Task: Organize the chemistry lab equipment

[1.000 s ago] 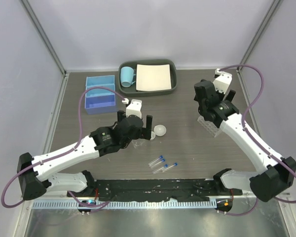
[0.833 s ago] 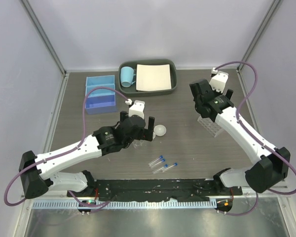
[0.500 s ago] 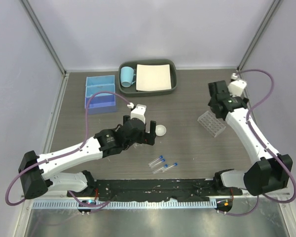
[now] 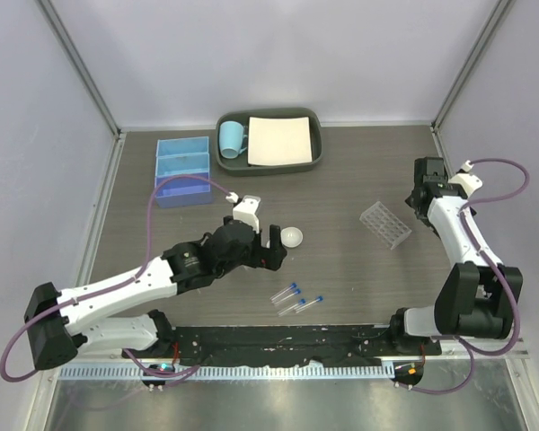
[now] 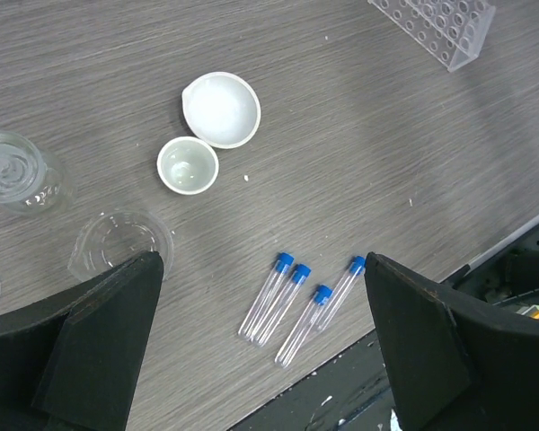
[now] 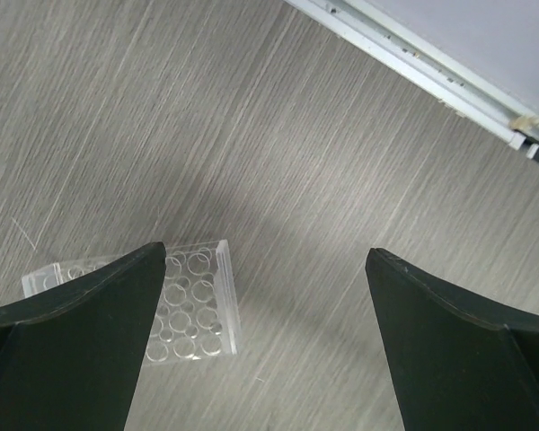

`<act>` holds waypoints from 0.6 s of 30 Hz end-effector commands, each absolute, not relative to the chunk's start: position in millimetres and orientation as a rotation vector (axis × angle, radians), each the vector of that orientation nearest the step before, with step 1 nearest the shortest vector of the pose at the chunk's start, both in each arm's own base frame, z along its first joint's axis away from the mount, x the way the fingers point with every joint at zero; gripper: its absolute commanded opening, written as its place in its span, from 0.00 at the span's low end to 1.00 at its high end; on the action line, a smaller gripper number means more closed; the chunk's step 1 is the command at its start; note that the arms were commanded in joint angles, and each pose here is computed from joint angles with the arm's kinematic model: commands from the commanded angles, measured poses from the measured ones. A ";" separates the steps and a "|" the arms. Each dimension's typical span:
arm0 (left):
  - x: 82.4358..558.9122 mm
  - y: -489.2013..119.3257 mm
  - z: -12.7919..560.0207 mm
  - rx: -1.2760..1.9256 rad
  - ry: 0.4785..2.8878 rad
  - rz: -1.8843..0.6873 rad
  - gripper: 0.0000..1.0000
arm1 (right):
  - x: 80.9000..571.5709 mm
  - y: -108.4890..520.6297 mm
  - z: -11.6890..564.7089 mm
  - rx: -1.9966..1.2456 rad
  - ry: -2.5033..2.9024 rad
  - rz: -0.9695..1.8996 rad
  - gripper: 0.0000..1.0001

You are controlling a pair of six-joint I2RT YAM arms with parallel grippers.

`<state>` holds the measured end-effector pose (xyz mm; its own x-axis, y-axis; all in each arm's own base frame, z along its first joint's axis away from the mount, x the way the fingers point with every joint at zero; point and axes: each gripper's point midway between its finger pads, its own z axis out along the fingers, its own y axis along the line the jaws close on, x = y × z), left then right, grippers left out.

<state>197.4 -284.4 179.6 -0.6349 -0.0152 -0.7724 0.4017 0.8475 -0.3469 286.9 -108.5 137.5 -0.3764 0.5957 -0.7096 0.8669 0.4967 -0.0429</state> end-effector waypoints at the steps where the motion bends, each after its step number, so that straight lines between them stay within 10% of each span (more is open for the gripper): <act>1: 193.9 -283.9 195.3 0.244 2.124 -0.725 1.00 | 305.8 -114.2 126.6 1.303 2.025 -0.488 1.00; 18: 189.3 -268.6 202.4 0.234 2.098 -0.721 1.00 | 325.1 -106.2 42.7 1.455 2.122 -0.418 0.99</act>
